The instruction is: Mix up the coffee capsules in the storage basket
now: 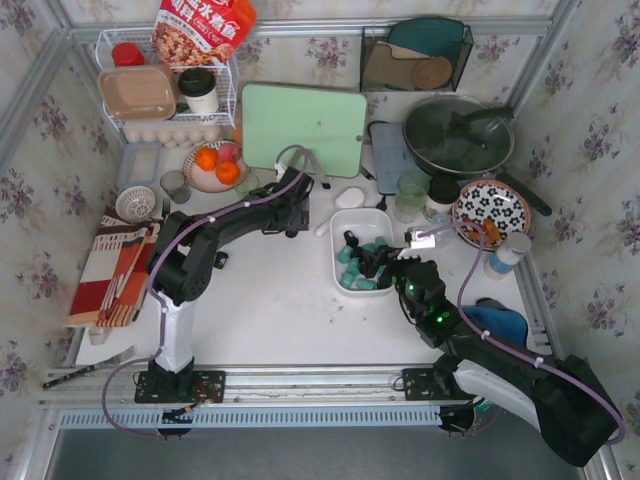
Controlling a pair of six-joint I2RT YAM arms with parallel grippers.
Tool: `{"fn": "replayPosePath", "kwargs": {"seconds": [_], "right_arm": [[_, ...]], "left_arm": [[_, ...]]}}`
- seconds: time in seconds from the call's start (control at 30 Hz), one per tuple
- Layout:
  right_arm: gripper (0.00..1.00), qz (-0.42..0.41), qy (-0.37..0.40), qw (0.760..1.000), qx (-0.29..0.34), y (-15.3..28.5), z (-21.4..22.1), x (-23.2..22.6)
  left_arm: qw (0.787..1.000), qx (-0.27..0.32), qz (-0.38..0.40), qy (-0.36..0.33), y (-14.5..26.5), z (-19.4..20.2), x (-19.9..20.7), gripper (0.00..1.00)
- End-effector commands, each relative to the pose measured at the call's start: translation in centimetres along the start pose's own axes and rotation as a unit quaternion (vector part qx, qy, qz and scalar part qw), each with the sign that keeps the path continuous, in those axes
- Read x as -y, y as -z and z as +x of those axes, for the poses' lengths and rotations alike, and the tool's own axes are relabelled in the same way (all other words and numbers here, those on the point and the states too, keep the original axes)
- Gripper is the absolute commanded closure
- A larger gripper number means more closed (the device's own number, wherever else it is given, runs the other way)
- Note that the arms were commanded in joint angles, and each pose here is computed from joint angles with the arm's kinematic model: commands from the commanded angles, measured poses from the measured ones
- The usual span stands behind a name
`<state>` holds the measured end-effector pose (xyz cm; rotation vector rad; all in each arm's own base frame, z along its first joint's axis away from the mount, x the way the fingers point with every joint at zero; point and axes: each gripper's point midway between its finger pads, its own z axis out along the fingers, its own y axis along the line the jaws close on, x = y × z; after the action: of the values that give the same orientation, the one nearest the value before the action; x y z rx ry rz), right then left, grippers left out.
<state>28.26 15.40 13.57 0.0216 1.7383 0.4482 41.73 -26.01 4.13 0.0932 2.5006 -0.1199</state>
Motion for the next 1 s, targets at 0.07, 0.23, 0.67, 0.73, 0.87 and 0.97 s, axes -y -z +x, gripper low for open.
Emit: {"fn": "replayPosePath", "kwargs": {"seconds": [0.07,0.23,0.67,0.73,0.87,0.97], "right_arm": [[0.26,-0.013,-0.007,1.0,0.014,0.0,-0.8,-0.6],[0.26,-0.014,-0.007,1.0,0.013,0.0,-0.8,-0.7],[0.25,-0.026,0.006,1.0,0.008,-0.1,-0.5,-1.0],[0.25,-0.044,0.013,0.999,0.009,0.0,-0.5,-1.5],[0.21,-0.085,0.013,0.996,0.0,0.1,-0.7,-3.2],[0.18,-0.141,0.026,0.99,-0.014,0.3,-1.0,-5.5]], "left_arm": [[0.999,-0.049,-0.003,0.013,-1.3,1.5,0.1,0.37],[0.997,-0.073,0.0,0.013,-2.1,2.7,0.2,0.56],[0.994,0.032,0.098,-0.03,4.4,-0.7,1.8,0.63],[0.984,0.091,0.143,-0.06,6.5,-2.1,3.0,0.63],[0.929,0.233,0.219,-0.187,11.4,-2.8,5.9,0.62],[0.875,0.309,0.245,-0.282,14.0,-1.8,7.4,0.62]]}}
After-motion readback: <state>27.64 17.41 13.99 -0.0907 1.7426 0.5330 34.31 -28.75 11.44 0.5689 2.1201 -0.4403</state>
